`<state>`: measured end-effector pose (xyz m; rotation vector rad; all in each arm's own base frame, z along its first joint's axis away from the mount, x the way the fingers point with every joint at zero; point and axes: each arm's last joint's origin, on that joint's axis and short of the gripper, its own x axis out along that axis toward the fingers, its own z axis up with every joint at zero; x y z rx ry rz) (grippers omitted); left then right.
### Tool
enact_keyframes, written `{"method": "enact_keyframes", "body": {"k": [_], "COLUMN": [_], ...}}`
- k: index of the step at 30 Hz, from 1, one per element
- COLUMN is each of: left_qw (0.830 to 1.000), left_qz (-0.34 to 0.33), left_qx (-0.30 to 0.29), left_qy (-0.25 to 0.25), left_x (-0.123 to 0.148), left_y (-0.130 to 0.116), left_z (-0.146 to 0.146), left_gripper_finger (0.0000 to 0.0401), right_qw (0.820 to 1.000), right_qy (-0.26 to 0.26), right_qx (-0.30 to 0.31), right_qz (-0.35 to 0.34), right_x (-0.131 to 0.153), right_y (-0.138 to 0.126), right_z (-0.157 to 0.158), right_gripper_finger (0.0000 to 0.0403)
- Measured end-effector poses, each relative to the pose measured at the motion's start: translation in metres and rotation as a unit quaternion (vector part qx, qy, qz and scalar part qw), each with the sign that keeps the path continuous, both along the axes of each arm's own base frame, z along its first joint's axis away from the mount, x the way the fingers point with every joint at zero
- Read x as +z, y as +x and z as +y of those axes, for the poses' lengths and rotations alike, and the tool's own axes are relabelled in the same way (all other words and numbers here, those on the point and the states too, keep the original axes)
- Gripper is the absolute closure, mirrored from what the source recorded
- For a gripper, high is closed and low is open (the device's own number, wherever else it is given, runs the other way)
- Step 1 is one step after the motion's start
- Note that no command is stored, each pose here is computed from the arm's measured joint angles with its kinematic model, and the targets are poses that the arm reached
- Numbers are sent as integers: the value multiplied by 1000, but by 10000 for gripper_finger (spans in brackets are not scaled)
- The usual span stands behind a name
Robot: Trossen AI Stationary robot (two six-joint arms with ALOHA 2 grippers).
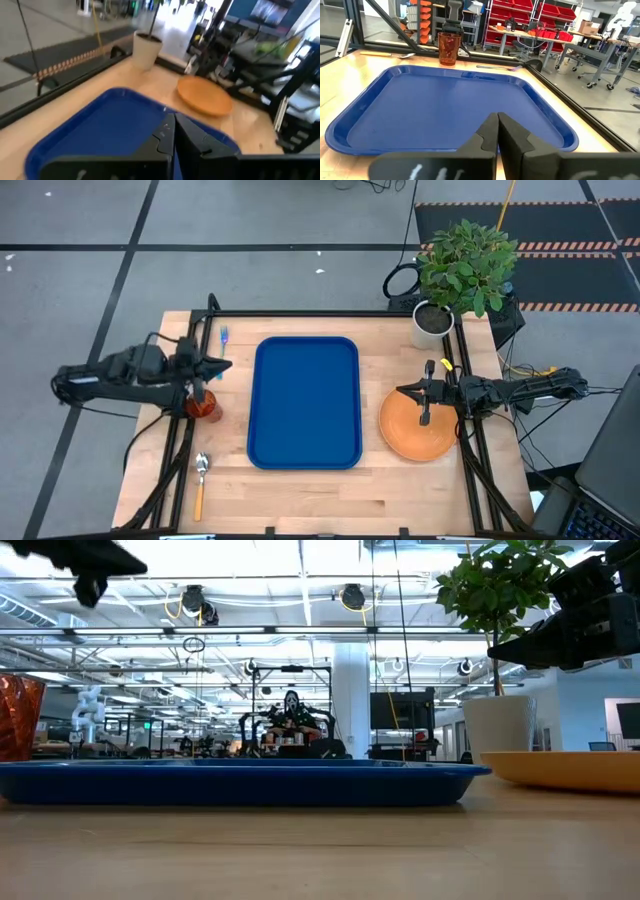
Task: Pick and place plate/cup/fork/spoon on tray
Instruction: Put the brown glass on the blue tray
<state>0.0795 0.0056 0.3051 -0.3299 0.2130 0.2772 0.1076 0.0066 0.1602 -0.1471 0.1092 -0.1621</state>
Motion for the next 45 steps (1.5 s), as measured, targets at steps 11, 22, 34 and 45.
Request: {"method": "enact_keyframes", "body": {"k": [11, 22, 34, 45], "left_qw": [918, 752, 742, 711], "left_qz": [396, 655, 653, 671], "left_qx": [22, -34, -150, -200], "left_qy": [9, -63, 19, 60], "left_x": [8, -30, -31, -50], "left_y": [46, 67, 72, 68], "left_z": [0, -10, -24, -29], "left_gripper_finger": [391, 391, 388, 235], "right_qw": [1000, 1000, 1000, 1000], "right_qy": [4, 4, 4, 4], "right_qx": [0, 0, 0, 0], "right_qz": [-1, -1, 0, 0], "right_x": [0, 0, 0, 0], "right_y": [0, 0, 0, 0], "right_z": [0, 0, 0, 0], "right_gripper_finger": [403, 403, 403, 403]}}
